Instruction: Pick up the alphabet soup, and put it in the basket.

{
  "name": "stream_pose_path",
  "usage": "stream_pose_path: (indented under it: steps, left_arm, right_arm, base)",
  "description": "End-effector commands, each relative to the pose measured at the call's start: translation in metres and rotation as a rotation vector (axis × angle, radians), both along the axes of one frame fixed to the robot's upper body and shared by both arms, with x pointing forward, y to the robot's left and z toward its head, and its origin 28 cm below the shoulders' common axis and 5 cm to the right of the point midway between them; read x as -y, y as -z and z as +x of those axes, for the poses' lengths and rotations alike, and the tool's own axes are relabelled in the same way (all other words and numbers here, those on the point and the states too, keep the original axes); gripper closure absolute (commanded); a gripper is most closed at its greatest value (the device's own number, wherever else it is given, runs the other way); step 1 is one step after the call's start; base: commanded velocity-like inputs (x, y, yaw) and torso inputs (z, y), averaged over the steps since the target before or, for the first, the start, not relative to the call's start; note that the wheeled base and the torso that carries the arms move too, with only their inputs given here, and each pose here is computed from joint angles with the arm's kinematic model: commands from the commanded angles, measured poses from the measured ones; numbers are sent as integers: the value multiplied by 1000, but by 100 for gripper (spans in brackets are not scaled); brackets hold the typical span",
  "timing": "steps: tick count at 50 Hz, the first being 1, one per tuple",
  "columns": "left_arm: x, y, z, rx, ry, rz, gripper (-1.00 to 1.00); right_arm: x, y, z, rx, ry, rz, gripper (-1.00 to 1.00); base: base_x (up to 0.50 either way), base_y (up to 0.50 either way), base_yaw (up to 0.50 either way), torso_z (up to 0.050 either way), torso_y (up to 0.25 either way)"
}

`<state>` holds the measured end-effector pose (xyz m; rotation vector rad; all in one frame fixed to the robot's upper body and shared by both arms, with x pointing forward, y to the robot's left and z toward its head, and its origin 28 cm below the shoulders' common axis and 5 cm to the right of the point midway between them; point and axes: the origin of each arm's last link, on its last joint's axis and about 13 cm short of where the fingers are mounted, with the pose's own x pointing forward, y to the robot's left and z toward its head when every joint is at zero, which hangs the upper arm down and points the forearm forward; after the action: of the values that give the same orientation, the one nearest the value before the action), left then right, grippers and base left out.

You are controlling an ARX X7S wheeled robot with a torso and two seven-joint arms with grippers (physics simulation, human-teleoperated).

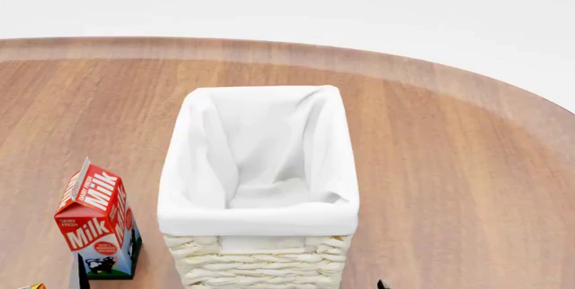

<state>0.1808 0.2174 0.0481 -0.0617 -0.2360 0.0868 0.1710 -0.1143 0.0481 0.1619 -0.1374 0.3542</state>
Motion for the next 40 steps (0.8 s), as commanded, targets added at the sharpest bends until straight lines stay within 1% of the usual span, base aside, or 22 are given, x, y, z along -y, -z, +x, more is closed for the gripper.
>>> stream_pose_path:
  steps: [1,7,12,21,40]
  left_arm:
    - [0,1,0,-4,1,2,-100]
    - [0,0,1,-1,-2,2,-100]
    - [0,0,0,1,-4,0,-100]
    - [0,-1,0,2,-4,2,-100]
    - [0,0,0,-4,0,7,-100]
  right_arm:
    - [0,-2,-11,-34,-214,46,-100]
    - [-2,-3,-21,-28,-342,46,-100]
    - [-4,-3,-25,-24,-390,36,-100]
    - [-6,-1,-30,-25,-437,1,-100]
    - [-11,8,-46,-20,-592,-136,-100]
  base:
    - [0,0,0,0,0]
    - [0,0,0,0,0]
    - [0,0,0,0,0]
    - [0,0,0,0,0]
    - [0,0,0,0,0]
